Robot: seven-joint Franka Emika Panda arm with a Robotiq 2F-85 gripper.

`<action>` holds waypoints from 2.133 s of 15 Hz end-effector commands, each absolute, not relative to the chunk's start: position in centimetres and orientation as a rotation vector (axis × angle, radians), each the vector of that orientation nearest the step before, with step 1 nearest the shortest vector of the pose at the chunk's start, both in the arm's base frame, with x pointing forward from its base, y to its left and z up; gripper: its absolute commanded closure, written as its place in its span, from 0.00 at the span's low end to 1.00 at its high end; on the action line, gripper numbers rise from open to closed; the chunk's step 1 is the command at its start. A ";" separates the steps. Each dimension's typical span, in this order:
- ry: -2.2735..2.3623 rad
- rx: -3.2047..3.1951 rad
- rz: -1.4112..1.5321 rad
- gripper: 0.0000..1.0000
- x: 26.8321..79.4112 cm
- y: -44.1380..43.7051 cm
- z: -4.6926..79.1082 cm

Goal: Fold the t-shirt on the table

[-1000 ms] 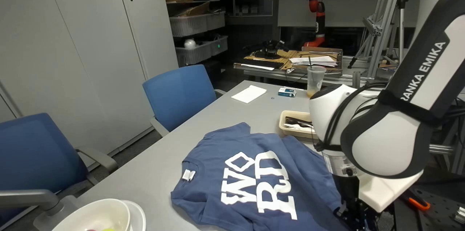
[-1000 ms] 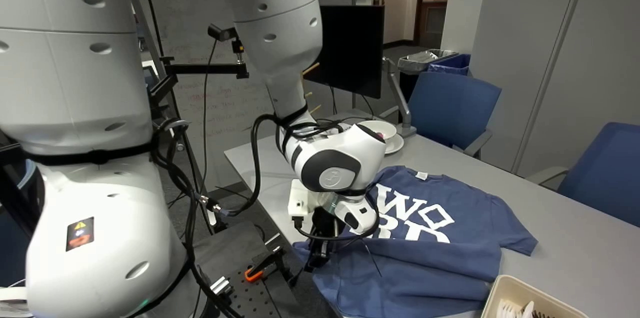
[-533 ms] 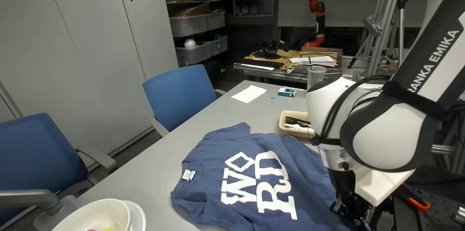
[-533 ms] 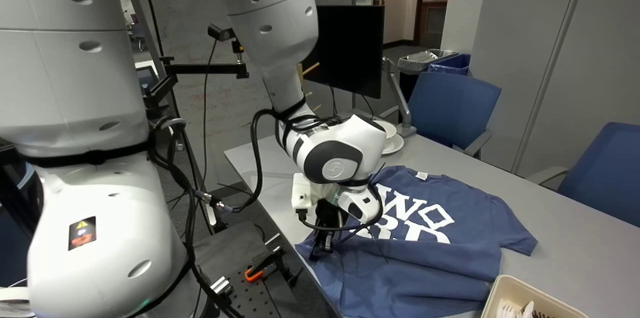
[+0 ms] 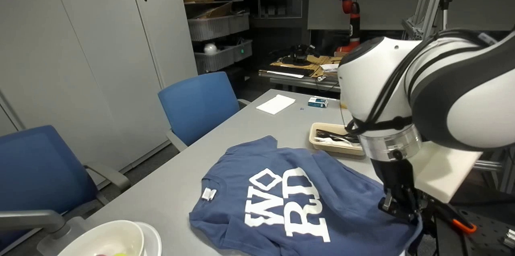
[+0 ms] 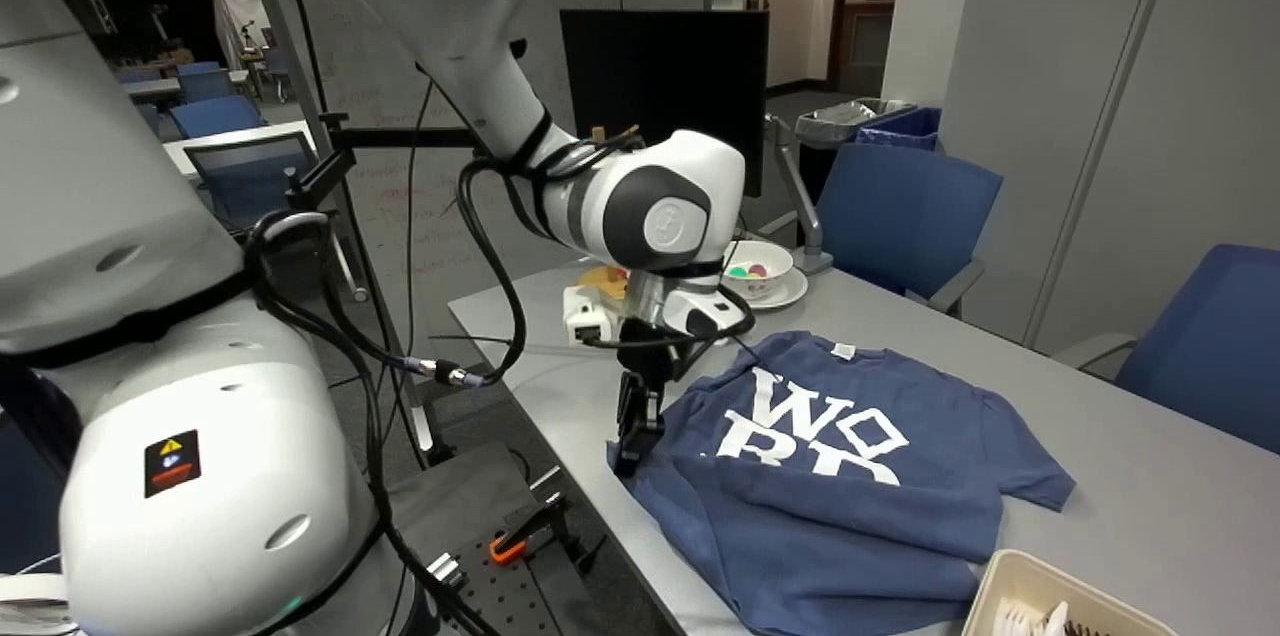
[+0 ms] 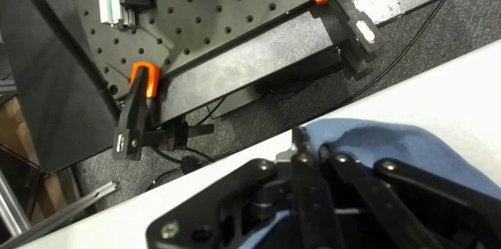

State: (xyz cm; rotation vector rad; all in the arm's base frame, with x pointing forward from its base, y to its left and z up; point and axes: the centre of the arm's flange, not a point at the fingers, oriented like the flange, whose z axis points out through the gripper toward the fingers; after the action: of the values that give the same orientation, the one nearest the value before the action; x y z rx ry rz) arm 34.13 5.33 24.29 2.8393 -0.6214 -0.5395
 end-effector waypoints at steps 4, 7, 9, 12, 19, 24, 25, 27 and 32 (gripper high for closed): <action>-0.562 2.888 -0.163 0.99 38.3 12.2 32.8; -0.587 2.929 0.032 0.99 41.1 13.9 35.1; -0.589 2.912 0.159 0.99 42.6 14.1 36.1; -0.619 2.888 0.266 0.99 43.6 14.2 36.9; -0.621 2.896 0.245 0.97 42.9 13.9 36.9; -0.620 2.868 0.325 0.99 44.7 14.3 37.3; -0.598 2.850 0.361 0.99 46.1 14.4 37.4; -0.556 2.800 0.460 0.99 49.3 14.9 37.6; -0.495 2.692 0.676 0.99 56.0 16.8 36.1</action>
State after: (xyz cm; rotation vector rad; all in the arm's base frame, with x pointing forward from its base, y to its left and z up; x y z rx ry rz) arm 50.68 14.83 37.96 2.7252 -0.4995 0.5871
